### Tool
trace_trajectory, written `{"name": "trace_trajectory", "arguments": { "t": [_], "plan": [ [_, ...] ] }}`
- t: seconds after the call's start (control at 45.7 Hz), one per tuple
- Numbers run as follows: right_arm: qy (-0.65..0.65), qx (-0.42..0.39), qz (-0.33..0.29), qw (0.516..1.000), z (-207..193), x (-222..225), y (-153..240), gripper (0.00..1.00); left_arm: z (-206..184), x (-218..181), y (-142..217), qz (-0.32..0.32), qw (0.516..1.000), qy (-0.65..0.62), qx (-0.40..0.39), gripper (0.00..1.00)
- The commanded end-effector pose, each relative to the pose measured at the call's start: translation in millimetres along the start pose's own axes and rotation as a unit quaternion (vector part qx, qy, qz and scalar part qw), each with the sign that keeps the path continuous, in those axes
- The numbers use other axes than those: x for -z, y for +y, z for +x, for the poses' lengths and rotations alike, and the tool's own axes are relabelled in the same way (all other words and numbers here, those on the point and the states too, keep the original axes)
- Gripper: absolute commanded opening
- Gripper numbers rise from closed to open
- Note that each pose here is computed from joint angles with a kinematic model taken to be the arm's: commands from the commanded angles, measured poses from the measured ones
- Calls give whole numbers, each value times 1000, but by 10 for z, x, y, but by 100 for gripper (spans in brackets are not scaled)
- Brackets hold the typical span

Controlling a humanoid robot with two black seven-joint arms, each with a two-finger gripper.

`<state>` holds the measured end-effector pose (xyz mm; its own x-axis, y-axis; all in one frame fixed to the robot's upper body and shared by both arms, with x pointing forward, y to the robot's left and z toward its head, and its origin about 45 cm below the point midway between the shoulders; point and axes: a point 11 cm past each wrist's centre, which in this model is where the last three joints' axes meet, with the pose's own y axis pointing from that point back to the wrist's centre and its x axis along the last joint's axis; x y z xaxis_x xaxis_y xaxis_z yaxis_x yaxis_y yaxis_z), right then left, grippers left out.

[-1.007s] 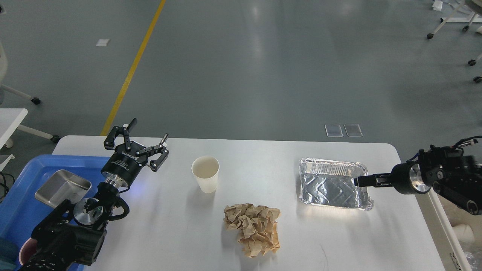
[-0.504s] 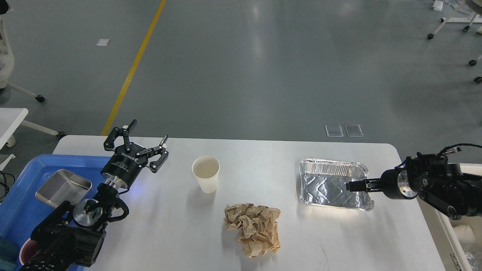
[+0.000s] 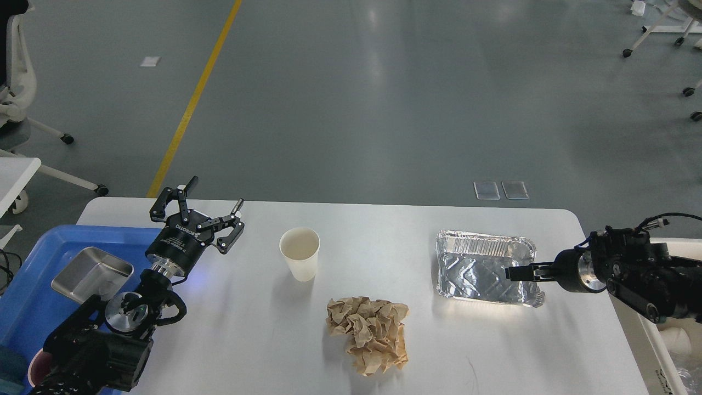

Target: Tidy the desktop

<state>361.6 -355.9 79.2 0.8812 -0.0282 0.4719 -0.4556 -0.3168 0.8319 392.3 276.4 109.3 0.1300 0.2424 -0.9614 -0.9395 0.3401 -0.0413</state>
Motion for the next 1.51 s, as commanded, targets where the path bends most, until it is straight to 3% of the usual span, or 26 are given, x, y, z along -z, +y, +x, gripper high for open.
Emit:
{"name": "trace_trajectory", "arguments": {
  "t": [0.0,0.788,0.854,0.92,1.095,1.292,1.489],
  "plan": [
    [0,1,3,1000,-42,28,-47,100,-1,-9,3,0,1000,-1,0,98],
    [-9,2,20,1000,-105,252,-261,100,1,-39,11,-1,1000,-4,-1,98],
    [-3,9,17,1000,-143,245,-272,97,-1,-39,11,-1,1000,-4,0,98],
    [6,17,8,1000,-185,200,-274,82,-1,-39,11,-1,1000,-4,0,98],
    [35,44,-7,998,-283,164,-297,27,3,-39,14,-1,1000,-4,-1,98],
    [40,43,-10,998,-242,165,-297,3,-1,-39,11,-1,1000,-4,0,98],
    [41,38,-12,998,-172,176,-287,0,11,-45,22,-2,1000,-4,-2,98]
  ]
}}
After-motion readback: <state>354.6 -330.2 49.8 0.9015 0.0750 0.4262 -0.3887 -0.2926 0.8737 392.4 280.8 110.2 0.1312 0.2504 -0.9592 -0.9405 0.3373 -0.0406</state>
